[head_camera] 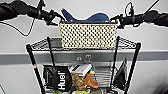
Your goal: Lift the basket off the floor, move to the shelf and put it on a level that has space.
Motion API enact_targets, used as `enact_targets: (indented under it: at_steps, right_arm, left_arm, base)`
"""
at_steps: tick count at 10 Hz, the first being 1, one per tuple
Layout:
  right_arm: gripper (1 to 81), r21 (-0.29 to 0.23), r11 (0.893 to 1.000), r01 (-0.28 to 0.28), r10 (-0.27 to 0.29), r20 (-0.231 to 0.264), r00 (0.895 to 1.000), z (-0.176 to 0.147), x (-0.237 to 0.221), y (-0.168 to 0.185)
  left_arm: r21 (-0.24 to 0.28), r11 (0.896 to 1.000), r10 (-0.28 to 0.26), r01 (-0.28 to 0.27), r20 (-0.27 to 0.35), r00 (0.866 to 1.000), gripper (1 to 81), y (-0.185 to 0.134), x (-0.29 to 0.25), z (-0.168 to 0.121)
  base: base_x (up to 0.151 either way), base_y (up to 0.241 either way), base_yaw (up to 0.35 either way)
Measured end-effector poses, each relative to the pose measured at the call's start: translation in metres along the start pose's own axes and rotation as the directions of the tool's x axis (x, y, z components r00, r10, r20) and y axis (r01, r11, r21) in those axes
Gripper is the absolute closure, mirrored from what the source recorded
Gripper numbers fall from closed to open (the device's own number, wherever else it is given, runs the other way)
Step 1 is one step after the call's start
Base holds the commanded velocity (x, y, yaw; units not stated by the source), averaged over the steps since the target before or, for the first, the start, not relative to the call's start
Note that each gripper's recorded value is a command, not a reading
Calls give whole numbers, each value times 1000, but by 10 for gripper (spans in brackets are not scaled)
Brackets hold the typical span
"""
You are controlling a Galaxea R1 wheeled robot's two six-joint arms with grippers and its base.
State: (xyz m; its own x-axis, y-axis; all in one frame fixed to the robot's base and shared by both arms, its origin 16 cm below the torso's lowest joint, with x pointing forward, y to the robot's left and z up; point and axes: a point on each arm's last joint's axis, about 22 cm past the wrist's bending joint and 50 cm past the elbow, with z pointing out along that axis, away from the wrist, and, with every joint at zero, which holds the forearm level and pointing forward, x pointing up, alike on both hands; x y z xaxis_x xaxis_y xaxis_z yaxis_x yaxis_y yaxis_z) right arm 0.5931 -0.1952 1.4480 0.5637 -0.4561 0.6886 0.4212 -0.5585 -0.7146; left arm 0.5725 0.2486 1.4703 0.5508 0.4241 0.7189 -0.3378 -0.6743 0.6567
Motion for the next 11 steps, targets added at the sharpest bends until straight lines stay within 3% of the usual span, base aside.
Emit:
enact_targets:
  at_steps: [3,6,11]
  right_arm:
    - [10,10,1000,23,-23,-40,999,-47,15,-5]
    - [10,30,998,51,-49,-57,997,-83,14,-13]
    - [10,8,999,33,-32,-140,990,-165,23,15]
  left_arm:
    - [-9,1000,11,-12,-79,997,10,0,27,-52]
    - [-29,998,46,-47,-51,998,10,7,4,-65]
    - [16,1000,15,-14,-120,993,10,-39,7,-139]
  base:
    - [0,0,0]
    - [0,0,0]
    - [0,0,0]
